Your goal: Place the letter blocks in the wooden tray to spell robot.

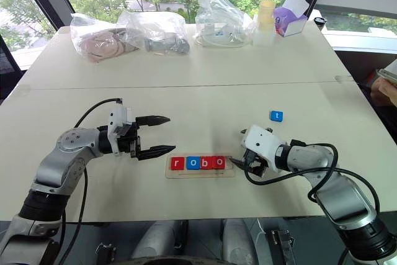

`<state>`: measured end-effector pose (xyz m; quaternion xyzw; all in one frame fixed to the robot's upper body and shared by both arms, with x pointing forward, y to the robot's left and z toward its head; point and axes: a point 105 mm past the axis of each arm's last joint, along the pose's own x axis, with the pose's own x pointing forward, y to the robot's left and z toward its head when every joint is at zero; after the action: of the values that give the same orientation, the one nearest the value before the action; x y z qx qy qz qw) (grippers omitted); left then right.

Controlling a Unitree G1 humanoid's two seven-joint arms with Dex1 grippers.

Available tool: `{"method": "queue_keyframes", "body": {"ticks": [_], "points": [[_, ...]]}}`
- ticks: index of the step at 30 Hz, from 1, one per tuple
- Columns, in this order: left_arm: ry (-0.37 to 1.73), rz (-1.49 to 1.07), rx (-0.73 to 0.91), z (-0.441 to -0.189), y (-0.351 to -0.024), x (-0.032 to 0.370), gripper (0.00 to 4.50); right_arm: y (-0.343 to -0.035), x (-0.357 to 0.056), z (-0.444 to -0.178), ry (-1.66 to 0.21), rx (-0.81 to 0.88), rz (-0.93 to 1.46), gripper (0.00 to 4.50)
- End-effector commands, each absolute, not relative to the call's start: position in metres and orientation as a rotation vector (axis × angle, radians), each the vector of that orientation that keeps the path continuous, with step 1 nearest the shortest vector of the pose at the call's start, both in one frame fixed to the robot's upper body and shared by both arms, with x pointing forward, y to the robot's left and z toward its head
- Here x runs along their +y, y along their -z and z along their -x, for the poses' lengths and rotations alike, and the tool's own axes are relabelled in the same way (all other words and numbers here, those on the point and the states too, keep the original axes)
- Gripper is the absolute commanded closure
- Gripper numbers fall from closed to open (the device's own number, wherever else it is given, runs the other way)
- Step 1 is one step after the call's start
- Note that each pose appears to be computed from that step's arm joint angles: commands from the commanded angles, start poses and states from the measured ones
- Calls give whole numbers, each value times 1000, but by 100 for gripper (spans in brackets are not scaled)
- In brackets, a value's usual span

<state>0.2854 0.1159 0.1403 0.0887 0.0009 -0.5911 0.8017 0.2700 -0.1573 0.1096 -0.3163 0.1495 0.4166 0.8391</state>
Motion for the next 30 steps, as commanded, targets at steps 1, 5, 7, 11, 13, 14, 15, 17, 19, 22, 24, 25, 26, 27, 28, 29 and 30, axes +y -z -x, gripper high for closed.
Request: {"method": "queue_keyframes", "body": {"ticks": [1, 5, 7, 11, 13, 14, 15, 17, 19, 22, 24, 25, 26, 27, 28, 29, 30], "points": [[1269, -214, -58, -286, -154, 116, 0, -111, -149, -268, -907, 282, 680, 7], [1263, -215, -57, -286, -152, 119, 0, -106, -143, -266, -926, 284, 680, 7], [1258, -215, -55, -286, -151, 121, 0, -102, -138, -264, -943, 282, 673, 7], [1254, -216, -55, -285, -151, 122, 0, -100, -129, -264, -968, 271, 660, 7], [1254, -216, -55, -285, -152, 122, 0, -100, -126, -265, -974, 265, 657, 7], [1253, -217, -56, -285, -152, 122, 0, -101, -124, -265, -978, 260, 654, 7], [1252, -217, -57, -285, -153, 122, 0, -101, -123, -266, -980, 257, 651, 7], [1252, -218, -60, -285, -155, 120, 0, -102, -121, -268, -981, 249, 653, 7], [1254, -219, -64, -285, -158, 117, 0, -102, -120, -269, -979, 245, 658, 7], [1256, -220, -70, -285, -165, 112, 0, -105, -131, -271, -957, 254, 711, 7], [1256, -220, -72, -285, -169, 109, 0, -112, -142, -274, -924, 253, 744, 7], [1256, -220, -72, -285, -170, 108, 0, -115, -146, -275, -911, 252, 753, 7], [1256, -219, -71, -285, -171, 107, 0, -119, -150, -276, -900, 248, 760, 7], [1256, -218, -70, -285, -171, 106, 0, -123, -153, -277, -887, 240, 767, 7], [1257, -218, -70, -285, -172, 106, 0, -127, -155, -279, -870, 232, 769, 7], [1257, -217, -71, -285, -173, 104, 0, -134, -160, -282, -839, 219, 759, 7], [1259, -216, -72, -286, -173, 103, 0, -144, -168, -288, -777, 197, 728, 7]]}}
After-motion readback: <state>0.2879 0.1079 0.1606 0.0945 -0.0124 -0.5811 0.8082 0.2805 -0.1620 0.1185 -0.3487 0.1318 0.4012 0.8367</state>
